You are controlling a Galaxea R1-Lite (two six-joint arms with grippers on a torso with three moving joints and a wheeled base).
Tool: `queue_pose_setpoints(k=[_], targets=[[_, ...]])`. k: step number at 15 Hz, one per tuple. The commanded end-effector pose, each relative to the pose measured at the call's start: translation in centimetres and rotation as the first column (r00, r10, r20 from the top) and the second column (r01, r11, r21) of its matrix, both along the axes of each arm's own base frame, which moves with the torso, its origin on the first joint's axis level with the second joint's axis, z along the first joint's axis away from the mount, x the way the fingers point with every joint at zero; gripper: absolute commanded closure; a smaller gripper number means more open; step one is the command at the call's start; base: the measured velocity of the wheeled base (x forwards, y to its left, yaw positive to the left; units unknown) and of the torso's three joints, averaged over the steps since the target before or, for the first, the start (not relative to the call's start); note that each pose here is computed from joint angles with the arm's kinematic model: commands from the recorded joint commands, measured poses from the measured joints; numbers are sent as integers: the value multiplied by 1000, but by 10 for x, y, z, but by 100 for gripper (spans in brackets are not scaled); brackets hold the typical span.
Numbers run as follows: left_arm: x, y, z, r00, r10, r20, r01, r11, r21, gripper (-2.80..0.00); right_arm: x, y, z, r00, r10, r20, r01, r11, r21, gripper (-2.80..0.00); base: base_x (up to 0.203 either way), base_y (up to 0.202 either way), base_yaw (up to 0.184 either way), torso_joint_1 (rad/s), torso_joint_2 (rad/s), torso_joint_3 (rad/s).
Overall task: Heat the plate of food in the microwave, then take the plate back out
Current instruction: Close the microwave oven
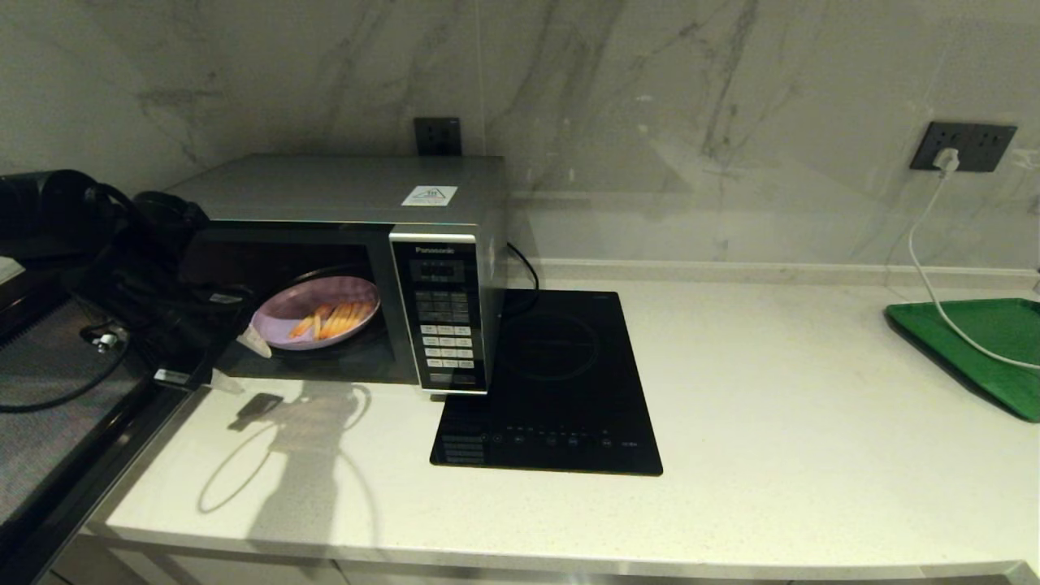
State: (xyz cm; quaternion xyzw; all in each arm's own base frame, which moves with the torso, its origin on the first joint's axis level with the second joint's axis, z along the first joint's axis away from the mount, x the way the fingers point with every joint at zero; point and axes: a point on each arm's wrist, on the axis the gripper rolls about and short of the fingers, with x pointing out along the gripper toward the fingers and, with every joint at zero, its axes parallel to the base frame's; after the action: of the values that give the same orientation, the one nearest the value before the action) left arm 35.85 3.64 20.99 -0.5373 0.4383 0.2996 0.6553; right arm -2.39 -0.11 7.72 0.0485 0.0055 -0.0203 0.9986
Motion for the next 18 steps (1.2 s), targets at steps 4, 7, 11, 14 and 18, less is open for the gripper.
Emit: queue_pose_setpoints(k=[4, 7, 11, 14, 18], targets=[[-82, -10, 42, 992, -106, 72, 105, 994, 26, 0, 0, 0, 0, 1000, 0, 1, 0, 1000, 1, 0, 0, 0, 0, 0, 0, 0], [-131, -12, 77, 953, -243, 179, 223, 967, 126, 0, 0, 0, 0, 1000, 0, 0, 0, 1000, 1, 0, 0, 0, 0, 0, 0, 0], [-178, 20, 128, 898, -269, 349, 143, 927, 345, 0, 0, 0, 0, 1000, 0, 1, 0, 1000, 1, 0, 0, 0, 0, 0, 0, 0], [-195, 59, 146, 893, -264, 365, 32, 845, 533, 0, 0, 0, 0, 1000, 0, -1, 0, 1000, 1, 0, 0, 0, 0, 0, 0, 0], [-191, 120, 152, 921, -215, 325, -42, 773, 633, 0, 0, 0, 0, 1000, 0, 1, 0, 1000, 1, 0, 0, 0, 0, 0, 0, 0]])
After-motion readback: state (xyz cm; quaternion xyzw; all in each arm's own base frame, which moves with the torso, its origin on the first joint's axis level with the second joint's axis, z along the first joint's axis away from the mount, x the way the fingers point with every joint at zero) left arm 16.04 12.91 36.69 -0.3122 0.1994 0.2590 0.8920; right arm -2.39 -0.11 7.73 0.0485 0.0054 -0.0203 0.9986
